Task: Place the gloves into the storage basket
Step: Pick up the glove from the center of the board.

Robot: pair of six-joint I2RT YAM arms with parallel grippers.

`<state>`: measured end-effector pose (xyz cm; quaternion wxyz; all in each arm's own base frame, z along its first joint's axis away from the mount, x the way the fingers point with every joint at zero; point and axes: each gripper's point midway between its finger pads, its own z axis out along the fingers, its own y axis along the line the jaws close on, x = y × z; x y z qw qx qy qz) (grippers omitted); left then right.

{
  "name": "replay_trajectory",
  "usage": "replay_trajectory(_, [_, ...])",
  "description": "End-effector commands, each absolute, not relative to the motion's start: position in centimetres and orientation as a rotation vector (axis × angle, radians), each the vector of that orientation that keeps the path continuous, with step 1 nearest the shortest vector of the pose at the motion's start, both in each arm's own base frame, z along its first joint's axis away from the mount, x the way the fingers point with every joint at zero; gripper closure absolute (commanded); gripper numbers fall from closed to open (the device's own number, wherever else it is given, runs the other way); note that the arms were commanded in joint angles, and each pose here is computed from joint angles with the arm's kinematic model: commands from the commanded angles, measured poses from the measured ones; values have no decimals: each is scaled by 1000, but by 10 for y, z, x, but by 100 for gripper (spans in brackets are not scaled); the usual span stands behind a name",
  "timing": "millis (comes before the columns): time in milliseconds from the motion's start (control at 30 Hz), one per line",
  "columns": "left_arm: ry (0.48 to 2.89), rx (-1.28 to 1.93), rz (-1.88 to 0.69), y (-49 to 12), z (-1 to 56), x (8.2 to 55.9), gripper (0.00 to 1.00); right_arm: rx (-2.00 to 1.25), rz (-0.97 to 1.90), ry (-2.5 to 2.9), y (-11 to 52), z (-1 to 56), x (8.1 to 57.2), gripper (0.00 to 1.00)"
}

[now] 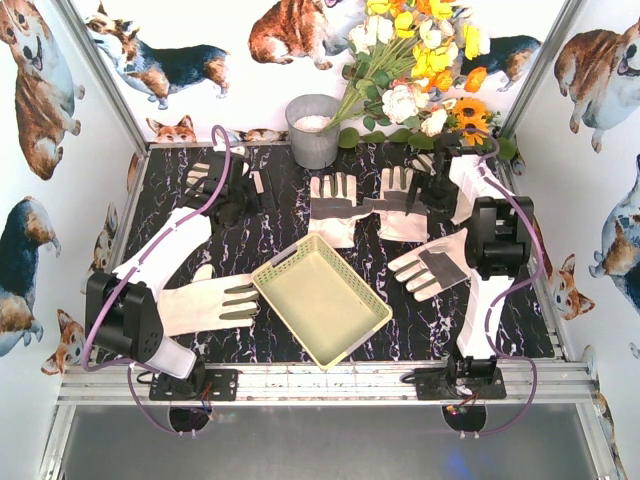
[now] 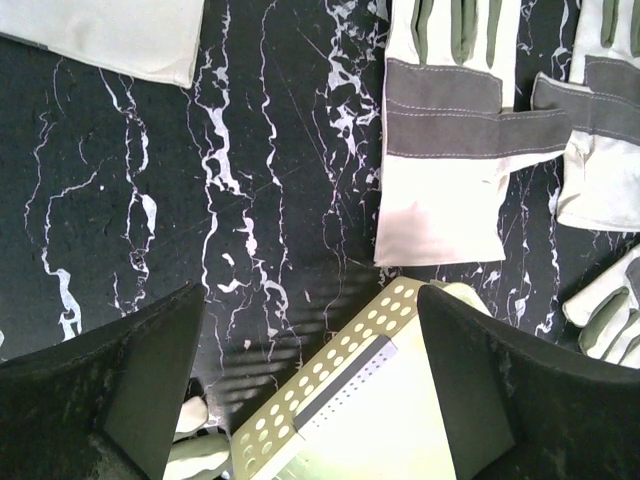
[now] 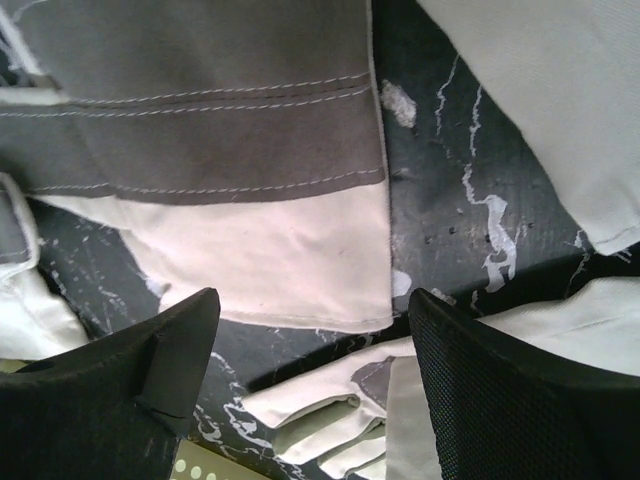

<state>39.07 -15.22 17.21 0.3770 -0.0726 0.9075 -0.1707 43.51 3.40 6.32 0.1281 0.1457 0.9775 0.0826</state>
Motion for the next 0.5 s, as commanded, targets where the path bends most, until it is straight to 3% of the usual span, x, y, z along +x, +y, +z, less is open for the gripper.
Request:
replay_trajectory(0, [2350,-162,-441,-154,175,389,19,392,207,2818,23,63,449,21])
replay_trajectory(467, [2356,-169,-438,-156,178,395,19,409,271,2883,32,32,455,26])
